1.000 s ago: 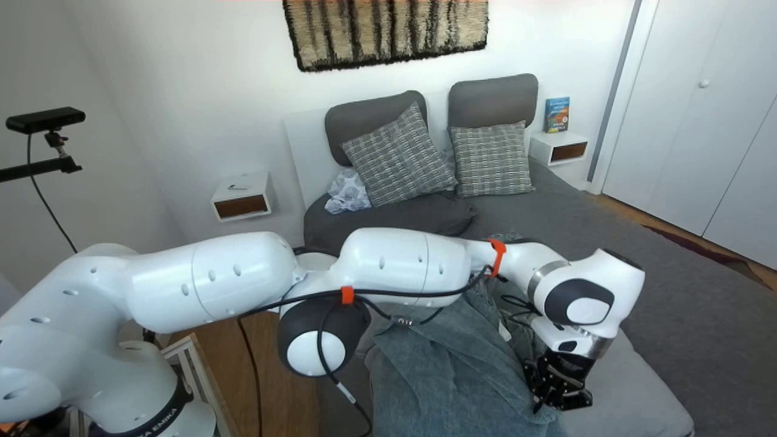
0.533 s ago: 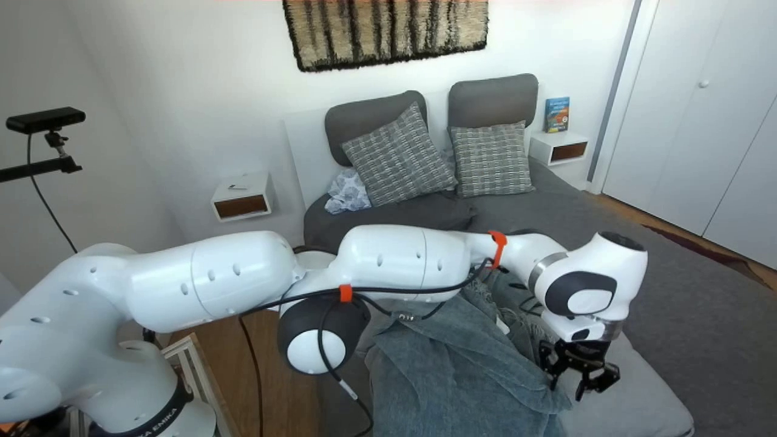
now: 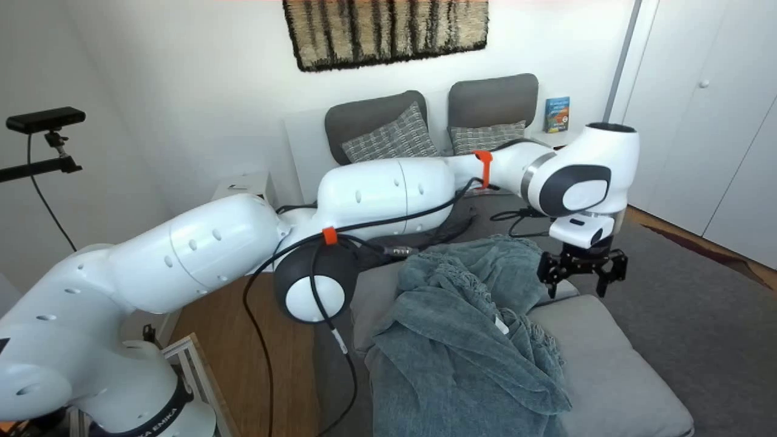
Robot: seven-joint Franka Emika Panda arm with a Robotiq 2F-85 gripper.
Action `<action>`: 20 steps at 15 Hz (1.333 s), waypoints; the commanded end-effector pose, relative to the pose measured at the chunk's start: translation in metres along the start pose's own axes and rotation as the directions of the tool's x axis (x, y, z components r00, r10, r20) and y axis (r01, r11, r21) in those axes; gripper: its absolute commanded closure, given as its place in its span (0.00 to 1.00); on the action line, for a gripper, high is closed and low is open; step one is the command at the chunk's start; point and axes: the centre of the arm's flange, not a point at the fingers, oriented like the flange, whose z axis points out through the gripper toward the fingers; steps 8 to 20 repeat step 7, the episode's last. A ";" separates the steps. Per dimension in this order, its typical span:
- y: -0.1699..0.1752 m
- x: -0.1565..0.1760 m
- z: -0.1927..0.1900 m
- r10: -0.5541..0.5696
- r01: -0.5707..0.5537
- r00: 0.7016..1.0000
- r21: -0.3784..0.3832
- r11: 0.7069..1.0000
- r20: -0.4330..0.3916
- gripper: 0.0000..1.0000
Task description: Unfold the fleece then turn it over
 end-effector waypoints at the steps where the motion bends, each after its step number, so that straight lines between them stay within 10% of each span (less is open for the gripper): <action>1: 0.072 0.004 -0.048 -0.182 0.184 0.983 -0.080 0.980 0.031 0.00; 3: 0.018 -0.019 -0.041 -0.157 0.157 0.988 -0.058 0.986 0.005 0.00; 20: 0.020 -0.020 -0.045 -0.166 0.166 0.986 -0.064 0.984 -0.002 0.00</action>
